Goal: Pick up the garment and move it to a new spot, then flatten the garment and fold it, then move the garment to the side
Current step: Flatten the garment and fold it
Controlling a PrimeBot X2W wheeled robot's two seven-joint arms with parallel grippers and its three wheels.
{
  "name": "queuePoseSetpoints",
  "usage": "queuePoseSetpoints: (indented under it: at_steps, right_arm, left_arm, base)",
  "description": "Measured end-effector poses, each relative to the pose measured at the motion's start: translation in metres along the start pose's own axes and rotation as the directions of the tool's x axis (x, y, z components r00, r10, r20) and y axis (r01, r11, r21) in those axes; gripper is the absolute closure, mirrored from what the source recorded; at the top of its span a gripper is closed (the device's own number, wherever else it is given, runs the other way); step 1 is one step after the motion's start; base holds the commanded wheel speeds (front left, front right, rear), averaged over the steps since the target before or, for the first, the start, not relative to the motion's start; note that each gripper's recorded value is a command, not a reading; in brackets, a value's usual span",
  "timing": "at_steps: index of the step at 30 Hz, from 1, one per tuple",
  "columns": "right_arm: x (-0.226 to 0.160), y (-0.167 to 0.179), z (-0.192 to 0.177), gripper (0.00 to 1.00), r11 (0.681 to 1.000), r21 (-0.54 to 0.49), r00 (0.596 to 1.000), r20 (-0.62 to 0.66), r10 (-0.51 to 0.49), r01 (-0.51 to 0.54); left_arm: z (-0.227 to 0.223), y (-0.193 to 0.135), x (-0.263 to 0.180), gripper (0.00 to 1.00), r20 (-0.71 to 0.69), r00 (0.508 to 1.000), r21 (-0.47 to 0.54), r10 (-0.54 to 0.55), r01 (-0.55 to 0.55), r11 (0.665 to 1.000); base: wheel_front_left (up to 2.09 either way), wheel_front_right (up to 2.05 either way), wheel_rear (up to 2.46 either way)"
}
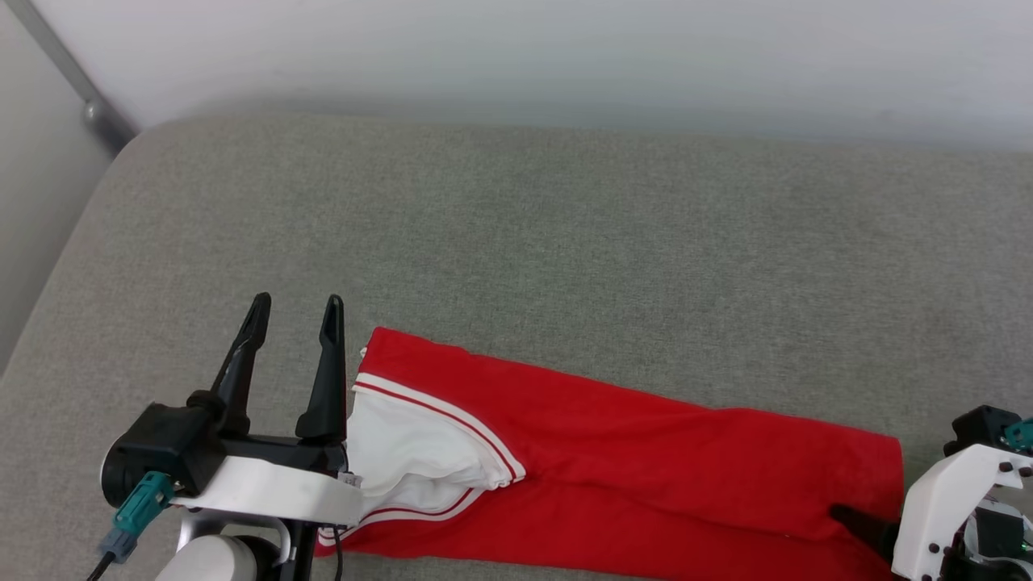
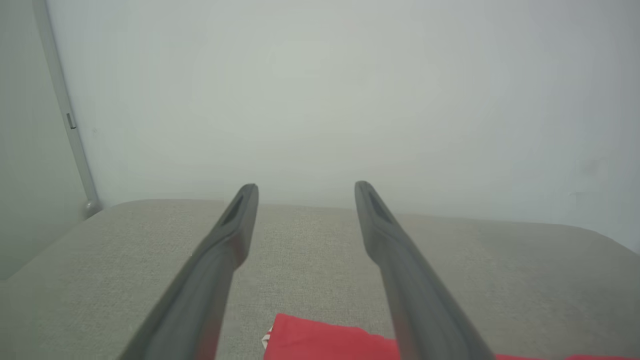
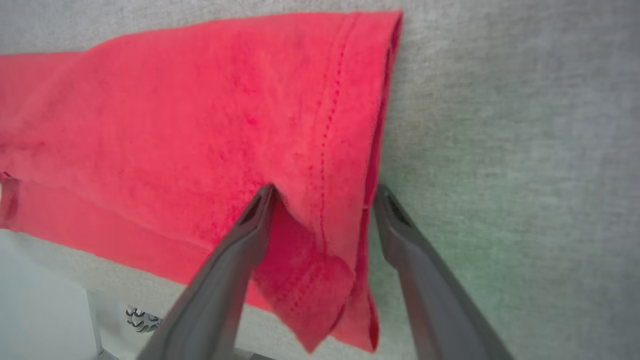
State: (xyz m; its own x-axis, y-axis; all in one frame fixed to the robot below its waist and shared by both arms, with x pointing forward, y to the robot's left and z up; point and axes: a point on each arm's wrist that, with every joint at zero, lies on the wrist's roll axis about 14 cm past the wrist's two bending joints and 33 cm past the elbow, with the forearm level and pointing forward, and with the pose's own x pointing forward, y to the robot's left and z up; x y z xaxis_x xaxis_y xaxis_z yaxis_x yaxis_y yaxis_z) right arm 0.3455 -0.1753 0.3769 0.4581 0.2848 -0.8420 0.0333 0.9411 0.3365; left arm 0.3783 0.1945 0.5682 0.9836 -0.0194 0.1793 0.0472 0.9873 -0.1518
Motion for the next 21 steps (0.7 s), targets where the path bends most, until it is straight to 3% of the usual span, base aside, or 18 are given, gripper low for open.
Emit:
queuePoseSetpoints:
  at_steps: [6,7,8,9,21]
  right_arm:
    - [0.016,0.005,-0.008,0.00,1.000,0.018,0.998,-0.065,0.024,-0.022]
    - [0.017,0.006,-0.008,0.25,0.999,0.018,0.997,-0.069,0.028,-0.027]
    - [0.017,0.006,-0.008,0.73,0.999,0.021,0.997,-0.068,0.034,-0.033]
    - [0.017,0.006,-0.008,1.00,0.999,0.023,0.997,-0.067,0.037,-0.036]
    - [-0.003,0.021,0.011,1.00,0.995,-0.058,0.996,0.032,0.081,-0.079]
  left_arm:
    - [-0.003,0.006,0.000,0.00,-0.002,1.000,0.013,0.017,-0.017,1.000]
    - [-0.002,0.006,0.001,0.00,0.000,1.000,0.016,0.016,-0.016,1.000]
    - [-0.002,0.006,0.001,0.00,0.003,1.000,0.018,0.017,-0.017,1.000]
    - [-0.001,0.005,0.000,0.00,0.003,1.000,0.017,0.017,-0.017,1.000]
    - [0.005,0.002,-0.010,0.00,0.015,1.000,0.042,-0.001,0.000,0.999]
  base:
    - [0.00,0.00,0.00]
    - [0.00,0.00,0.00]
    - [0.00,0.00,0.00]
    - [0.00,0.00,0.00]
    - [0.00,0.00,0.00]
